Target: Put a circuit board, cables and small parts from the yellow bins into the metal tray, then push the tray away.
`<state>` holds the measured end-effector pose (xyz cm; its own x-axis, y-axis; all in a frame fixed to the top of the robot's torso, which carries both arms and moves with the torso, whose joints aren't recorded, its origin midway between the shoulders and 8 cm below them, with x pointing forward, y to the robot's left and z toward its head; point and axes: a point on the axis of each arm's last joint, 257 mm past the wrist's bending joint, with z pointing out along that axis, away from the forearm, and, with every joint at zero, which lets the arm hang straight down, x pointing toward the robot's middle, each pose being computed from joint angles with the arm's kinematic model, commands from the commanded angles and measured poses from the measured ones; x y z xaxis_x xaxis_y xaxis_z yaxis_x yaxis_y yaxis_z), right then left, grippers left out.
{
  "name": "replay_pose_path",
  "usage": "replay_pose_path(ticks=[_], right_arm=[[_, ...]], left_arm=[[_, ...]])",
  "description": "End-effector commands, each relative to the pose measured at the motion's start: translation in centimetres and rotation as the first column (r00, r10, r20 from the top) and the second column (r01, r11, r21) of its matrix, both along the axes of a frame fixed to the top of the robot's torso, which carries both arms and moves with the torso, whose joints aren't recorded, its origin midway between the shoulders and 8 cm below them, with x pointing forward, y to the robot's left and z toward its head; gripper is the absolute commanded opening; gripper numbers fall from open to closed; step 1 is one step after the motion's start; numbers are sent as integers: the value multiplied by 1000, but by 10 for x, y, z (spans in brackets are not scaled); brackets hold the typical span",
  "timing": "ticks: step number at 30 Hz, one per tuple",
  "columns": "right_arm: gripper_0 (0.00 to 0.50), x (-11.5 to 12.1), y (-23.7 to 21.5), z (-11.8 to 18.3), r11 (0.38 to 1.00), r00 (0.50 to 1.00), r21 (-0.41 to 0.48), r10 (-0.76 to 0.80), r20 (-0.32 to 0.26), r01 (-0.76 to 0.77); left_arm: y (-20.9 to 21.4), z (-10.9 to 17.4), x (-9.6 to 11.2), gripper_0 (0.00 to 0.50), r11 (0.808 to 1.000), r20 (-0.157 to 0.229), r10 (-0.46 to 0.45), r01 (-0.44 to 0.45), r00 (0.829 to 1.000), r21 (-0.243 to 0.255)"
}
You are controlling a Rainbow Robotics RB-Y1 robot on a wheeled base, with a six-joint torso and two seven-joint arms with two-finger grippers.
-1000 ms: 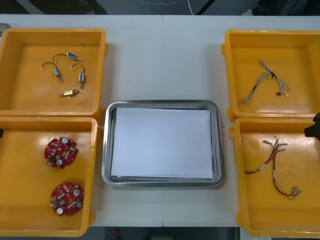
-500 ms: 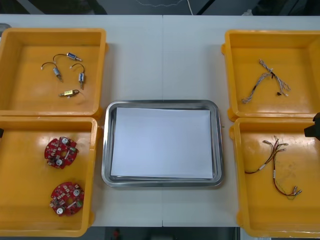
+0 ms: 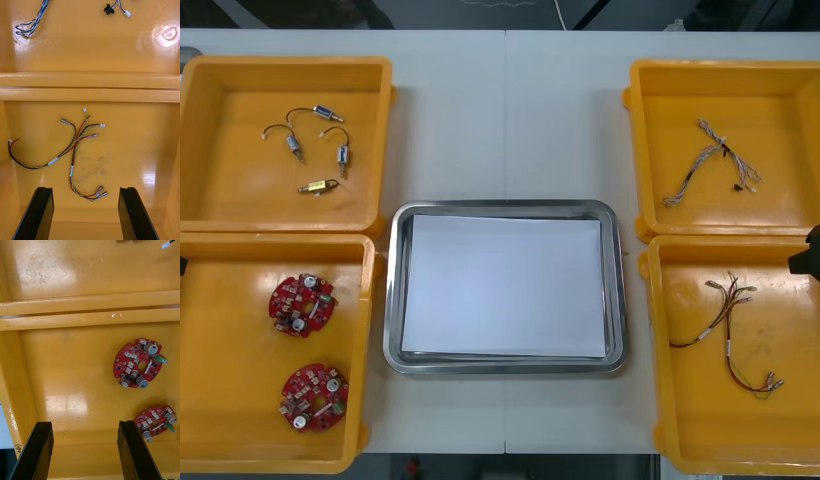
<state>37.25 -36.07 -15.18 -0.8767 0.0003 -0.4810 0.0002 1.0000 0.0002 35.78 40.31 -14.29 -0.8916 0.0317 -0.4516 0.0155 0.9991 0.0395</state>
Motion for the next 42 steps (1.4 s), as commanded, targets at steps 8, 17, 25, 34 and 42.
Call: replay_pose_path(ticks=[8, 17, 25, 34, 42], right_arm=[[500, 0, -10, 19, 1000, 999, -20, -4, 47, 5], [500, -5, -8, 13, 1000, 999, -14, 1, 32, 0], [500, -30, -7, -24, 1000, 998, 13, -10, -55, 10], [500, -45, 3, -57, 998, 996, 42, -48, -81, 51], [500, -42, 18, -75, 998, 997, 10, -63, -42, 63]], left_arm=[[3, -8, -10, 500, 1000, -30, -21, 22, 999, 20], [-5, -20, -13, 500, 996, -68, -53, 58, 996, 68], [-22, -37, -19, 500, 991, -117, -101, 110, 988, 77], [-37, -58, -17, 500, 988, -81, -118, 125, 990, 88], [-54, -77, -9, 500, 987, -30, -148, 150, 988, 63]])
